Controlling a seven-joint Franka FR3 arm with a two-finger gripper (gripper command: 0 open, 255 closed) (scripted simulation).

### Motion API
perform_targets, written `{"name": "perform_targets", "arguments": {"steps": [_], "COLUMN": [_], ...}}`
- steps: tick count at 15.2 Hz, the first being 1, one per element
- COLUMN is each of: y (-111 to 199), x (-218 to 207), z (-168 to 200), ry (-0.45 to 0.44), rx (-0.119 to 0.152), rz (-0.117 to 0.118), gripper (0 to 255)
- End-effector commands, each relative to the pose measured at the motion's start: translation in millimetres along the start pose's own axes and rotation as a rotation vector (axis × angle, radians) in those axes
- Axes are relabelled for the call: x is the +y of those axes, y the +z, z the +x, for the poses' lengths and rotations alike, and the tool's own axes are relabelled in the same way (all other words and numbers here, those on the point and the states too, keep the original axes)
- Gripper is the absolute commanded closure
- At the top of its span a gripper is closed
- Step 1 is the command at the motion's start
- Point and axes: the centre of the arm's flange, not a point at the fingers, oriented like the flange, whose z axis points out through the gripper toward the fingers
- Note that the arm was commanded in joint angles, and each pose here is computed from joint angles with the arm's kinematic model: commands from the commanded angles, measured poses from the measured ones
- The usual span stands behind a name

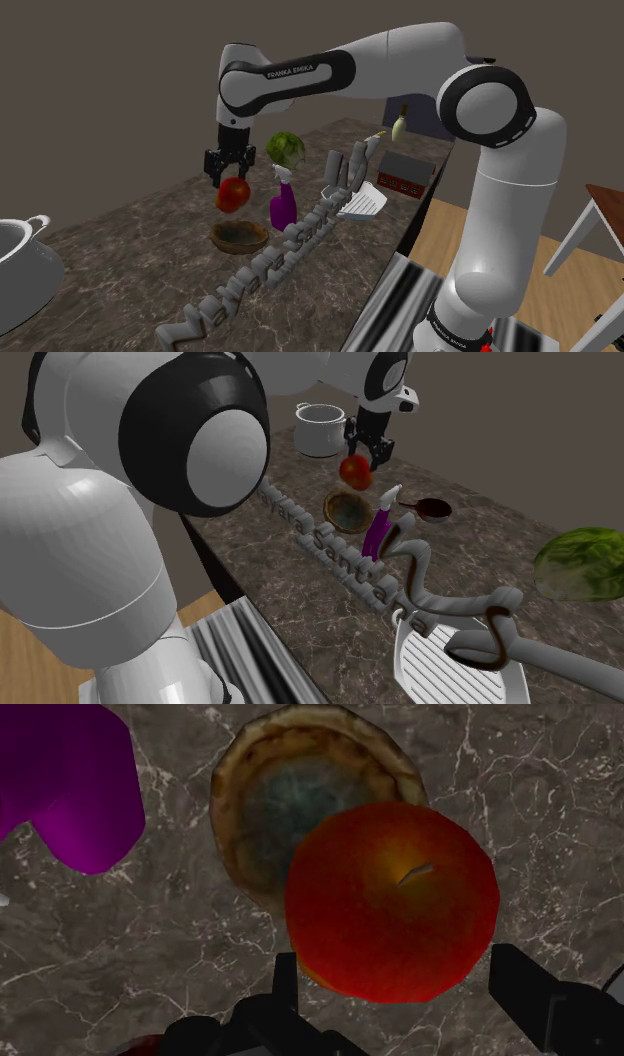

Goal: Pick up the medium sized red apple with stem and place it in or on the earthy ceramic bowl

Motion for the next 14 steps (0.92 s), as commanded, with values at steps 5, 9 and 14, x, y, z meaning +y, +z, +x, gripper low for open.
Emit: {"name": "perform_targets", "arguments": {"steps": [5,9,14], "y": [32,46,46], "x": [5,7,7], "z": [-1,-2,-2], "ry": [0.000,0.000,0.000], "rx": [0.001,0.001,0.001], "rz": [0.000,0.000,0.000], "gripper": [255,255,255]}}
